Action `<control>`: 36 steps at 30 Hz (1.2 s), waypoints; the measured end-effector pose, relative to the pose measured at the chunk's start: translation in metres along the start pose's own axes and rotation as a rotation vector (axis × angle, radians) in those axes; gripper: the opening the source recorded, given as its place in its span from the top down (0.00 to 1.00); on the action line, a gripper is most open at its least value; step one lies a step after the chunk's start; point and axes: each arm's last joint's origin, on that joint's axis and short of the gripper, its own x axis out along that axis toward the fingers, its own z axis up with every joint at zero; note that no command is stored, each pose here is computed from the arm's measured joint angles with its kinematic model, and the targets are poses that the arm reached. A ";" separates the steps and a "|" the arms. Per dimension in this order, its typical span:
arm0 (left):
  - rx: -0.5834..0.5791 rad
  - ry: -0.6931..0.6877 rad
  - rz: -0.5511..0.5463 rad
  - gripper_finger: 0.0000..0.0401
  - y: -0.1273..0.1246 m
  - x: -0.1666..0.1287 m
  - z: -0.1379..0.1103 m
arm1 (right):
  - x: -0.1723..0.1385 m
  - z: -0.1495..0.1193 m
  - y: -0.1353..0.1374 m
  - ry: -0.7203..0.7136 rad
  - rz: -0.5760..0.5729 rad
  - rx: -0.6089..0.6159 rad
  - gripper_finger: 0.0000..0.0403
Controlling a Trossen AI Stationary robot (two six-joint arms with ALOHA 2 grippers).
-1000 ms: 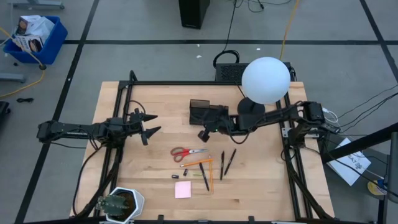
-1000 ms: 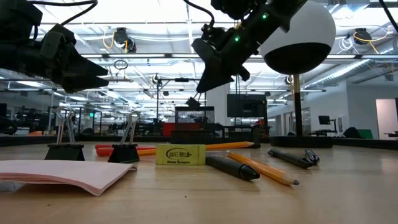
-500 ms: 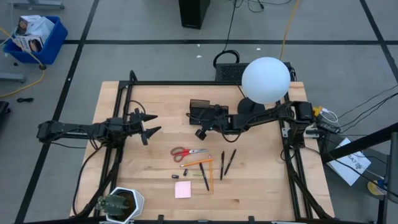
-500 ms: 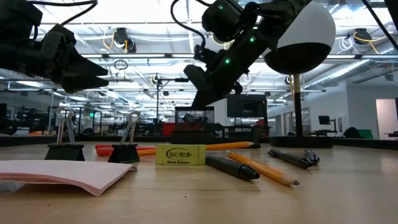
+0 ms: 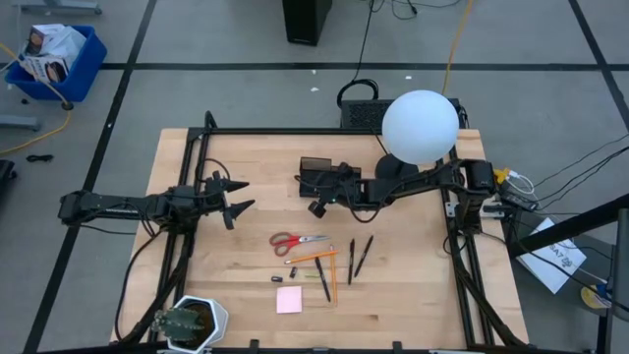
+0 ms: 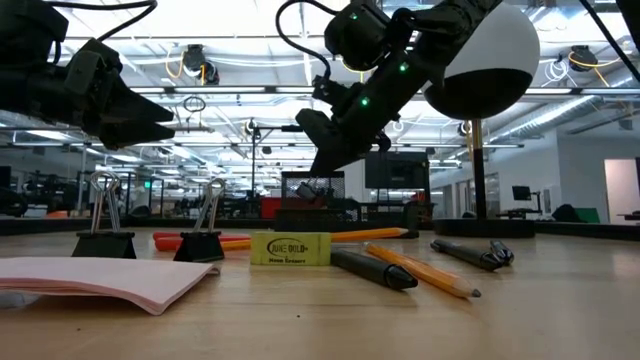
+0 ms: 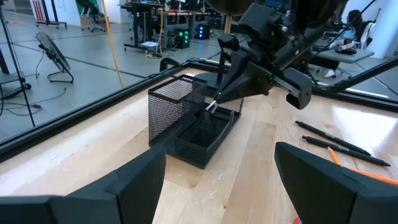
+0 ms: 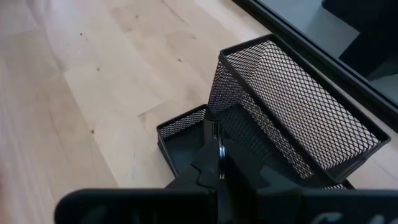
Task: Pick and place office supplies into organizer
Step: Put the right black binder clip into the black desk organizer, then put the top yellow pencil into the black desk organizer
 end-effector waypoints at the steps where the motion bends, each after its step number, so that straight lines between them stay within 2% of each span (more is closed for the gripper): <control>1: 0.000 0.000 0.000 0.24 0.000 0.000 0.000 | 0.000 0.000 0.000 -0.002 0.001 -0.002 0.98; 12: 0.000 0.000 0.000 0.24 0.000 0.000 0.000 | 0.001 0.001 -0.002 -0.004 -0.011 0.004 0.87; 19: 0.000 0.000 0.000 0.24 0.000 0.000 0.000 | 0.000 0.000 -0.001 0.000 0.004 -0.001 0.85; 22: 0.000 0.000 0.000 0.24 0.000 0.000 0.000 | 0.000 0.000 0.002 0.023 0.089 -0.010 0.85; 29: 0.000 0.000 0.000 0.24 0.000 0.000 0.000 | -0.006 -0.005 0.018 0.112 0.429 -0.059 0.85; 36: 0.000 0.000 0.000 0.24 0.000 0.000 0.000 | -0.024 -0.015 0.047 0.106 0.545 -0.183 0.80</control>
